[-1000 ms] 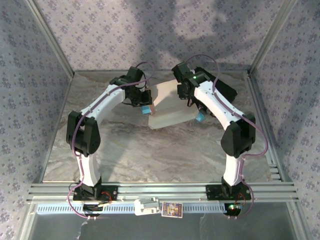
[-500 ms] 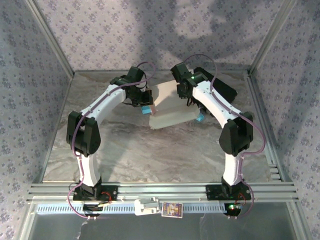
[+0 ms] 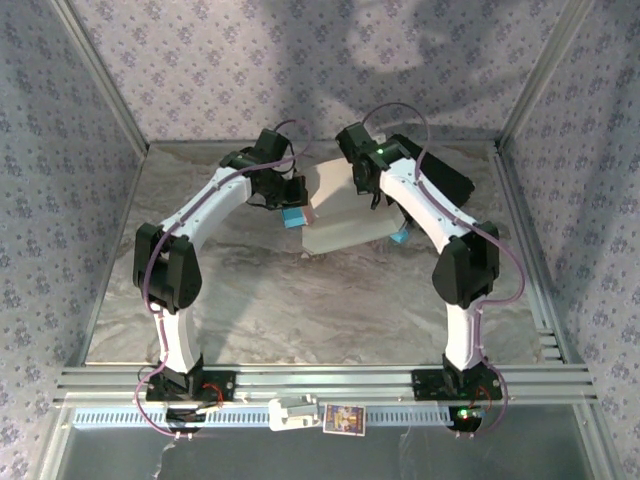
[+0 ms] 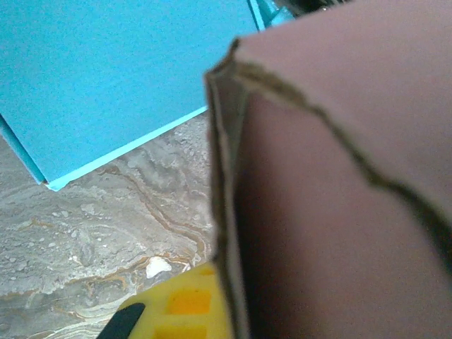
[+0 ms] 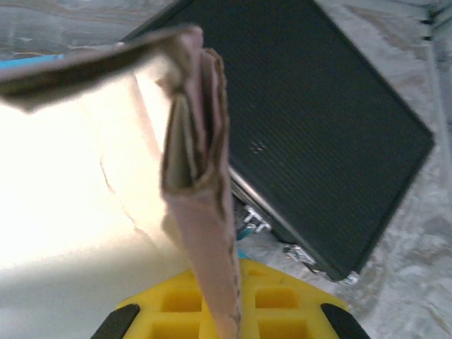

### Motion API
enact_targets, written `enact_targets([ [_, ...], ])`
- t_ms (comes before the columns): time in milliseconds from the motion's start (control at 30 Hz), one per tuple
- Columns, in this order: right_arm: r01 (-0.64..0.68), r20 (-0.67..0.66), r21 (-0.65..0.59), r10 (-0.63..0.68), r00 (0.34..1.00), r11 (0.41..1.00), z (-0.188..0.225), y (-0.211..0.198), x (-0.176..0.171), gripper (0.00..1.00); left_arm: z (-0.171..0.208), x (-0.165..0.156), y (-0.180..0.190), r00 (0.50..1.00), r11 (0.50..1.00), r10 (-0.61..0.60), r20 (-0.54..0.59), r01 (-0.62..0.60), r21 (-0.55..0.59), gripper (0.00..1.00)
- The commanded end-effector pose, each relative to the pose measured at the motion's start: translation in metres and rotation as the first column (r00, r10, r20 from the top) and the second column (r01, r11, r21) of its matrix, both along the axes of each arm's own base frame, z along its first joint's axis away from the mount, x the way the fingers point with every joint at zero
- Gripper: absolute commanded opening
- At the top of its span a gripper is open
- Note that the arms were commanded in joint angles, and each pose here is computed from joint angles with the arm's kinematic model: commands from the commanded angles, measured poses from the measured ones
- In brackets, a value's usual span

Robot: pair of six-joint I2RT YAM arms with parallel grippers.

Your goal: Fold the paper box

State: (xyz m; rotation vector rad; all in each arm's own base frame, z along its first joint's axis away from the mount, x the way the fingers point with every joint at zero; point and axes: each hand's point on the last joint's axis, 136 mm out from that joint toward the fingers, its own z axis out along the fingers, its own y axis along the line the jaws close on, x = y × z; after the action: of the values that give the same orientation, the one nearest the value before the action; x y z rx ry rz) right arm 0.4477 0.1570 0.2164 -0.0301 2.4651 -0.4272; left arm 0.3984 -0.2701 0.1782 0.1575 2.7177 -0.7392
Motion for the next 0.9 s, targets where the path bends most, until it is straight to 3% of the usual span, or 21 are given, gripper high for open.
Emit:
enact_targets([
  [0, 0.144, 0.075, -0.188, -0.132, 0.988, 0.972, 0.018, -0.028, -0.006, 0.0, 0.009, -0.003, 0.0, 1.0, 1.0, -0.001, -0.016, 0.0, -0.006, 0.0],
  [67, 0.137, 0.083, -0.217, -0.122, 0.989, 0.966, 0.018, -0.02, -0.011, 0.0, 0.008, -0.004, 0.0, 1.0, 1.0, 0.013, -0.012, -0.013, 0.008, 0.0],
  [267, 0.069, 0.042, -0.107, -0.065, 0.997, 0.992, 0.01, 0.012, -0.025, 0.0, -0.009, -0.003, 0.01, 0.996, 0.993, 0.092, -0.003, -0.091, 0.076, 0.0],
  [667, 0.071, -0.09, 0.018, -0.07, 0.994, 0.997, -0.052, 0.036, -0.056, 0.0, -0.06, -0.017, 0.033, 0.979, 0.954, 0.205, 0.004, -0.201, 0.223, 0.0],
  [800, 0.054, -0.133, 0.024, -0.05, 0.99, 0.998, -0.071, 0.04, -0.061, 0.0, -0.084, -0.028, 0.027, 0.982, 0.963, 0.189, -0.02, -0.181, 0.199, 0.0],
  [867, 0.05, -0.142, 0.04, -0.044, 0.989, 0.998, -0.077, 0.043, -0.062, 0.0, -0.091, -0.03, 0.026, 0.984, 0.968, 0.179, -0.017, -0.173, 0.18, 0.05],
])
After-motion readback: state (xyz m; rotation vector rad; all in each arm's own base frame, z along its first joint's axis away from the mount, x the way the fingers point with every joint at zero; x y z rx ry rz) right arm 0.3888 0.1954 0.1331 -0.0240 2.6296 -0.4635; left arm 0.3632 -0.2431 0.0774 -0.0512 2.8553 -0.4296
